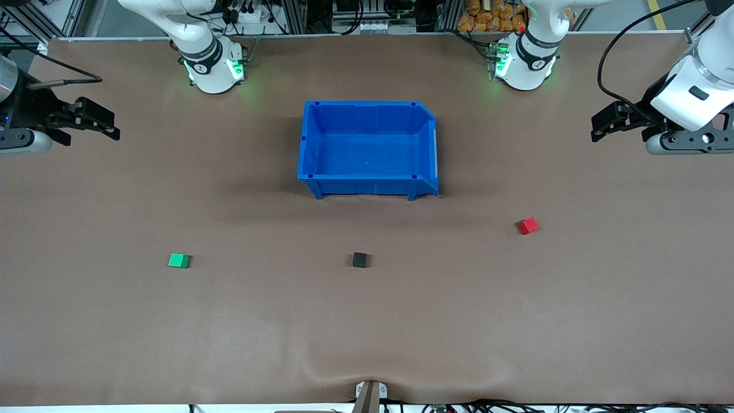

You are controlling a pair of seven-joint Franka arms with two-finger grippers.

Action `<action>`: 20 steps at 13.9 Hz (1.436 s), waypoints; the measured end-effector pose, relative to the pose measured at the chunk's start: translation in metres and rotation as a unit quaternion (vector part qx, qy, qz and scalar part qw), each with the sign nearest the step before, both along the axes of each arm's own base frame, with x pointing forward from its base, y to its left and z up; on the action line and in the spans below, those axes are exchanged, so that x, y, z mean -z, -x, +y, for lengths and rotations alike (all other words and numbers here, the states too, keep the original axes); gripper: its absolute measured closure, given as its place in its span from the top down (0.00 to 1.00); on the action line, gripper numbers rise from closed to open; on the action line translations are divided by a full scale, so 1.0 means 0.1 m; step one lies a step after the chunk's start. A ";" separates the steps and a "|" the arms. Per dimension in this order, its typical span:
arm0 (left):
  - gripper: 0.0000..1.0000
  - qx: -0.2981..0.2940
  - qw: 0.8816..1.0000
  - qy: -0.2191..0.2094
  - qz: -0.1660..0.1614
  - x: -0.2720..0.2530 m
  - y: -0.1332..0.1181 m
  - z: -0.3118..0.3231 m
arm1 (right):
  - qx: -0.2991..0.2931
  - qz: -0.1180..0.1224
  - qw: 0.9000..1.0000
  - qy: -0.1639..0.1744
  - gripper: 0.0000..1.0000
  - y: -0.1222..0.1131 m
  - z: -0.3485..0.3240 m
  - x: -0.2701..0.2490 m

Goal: Attach green and red cubes to black cube
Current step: 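Reach the right gripper toward the green cube while the left gripper starts moving, then grasp the green cube with the right gripper while the left gripper reaches the red cube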

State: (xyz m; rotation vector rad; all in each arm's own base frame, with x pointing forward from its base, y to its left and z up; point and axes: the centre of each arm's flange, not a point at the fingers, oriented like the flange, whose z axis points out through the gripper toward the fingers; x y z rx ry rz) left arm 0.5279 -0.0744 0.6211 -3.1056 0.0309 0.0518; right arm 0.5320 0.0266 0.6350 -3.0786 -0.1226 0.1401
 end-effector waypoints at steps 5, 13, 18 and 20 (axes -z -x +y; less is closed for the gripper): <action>1.00 -0.001 1.000 -0.001 0.008 0.01 0.01 0.02 | 0.001 -0.006 1.000 0.008 1.00 -0.01 -0.02 -0.02; 1.00 -0.004 1.000 0.001 0.024 0.12 -0.13 0.05 | 0.018 0.029 0.999 0.007 1.00 -0.48 -0.24 0.64; 1.00 -0.004 0.999 -0.001 0.044 0.21 -0.13 0.06 | 0.019 0.013 1.000 0.003 1.00 -0.95 -0.19 1.86; 1.00 -0.004 0.999 -0.001 0.048 0.24 -0.13 0.06 | 0.018 -0.002 1.000 0.003 1.00 -0.99 -0.15 2.35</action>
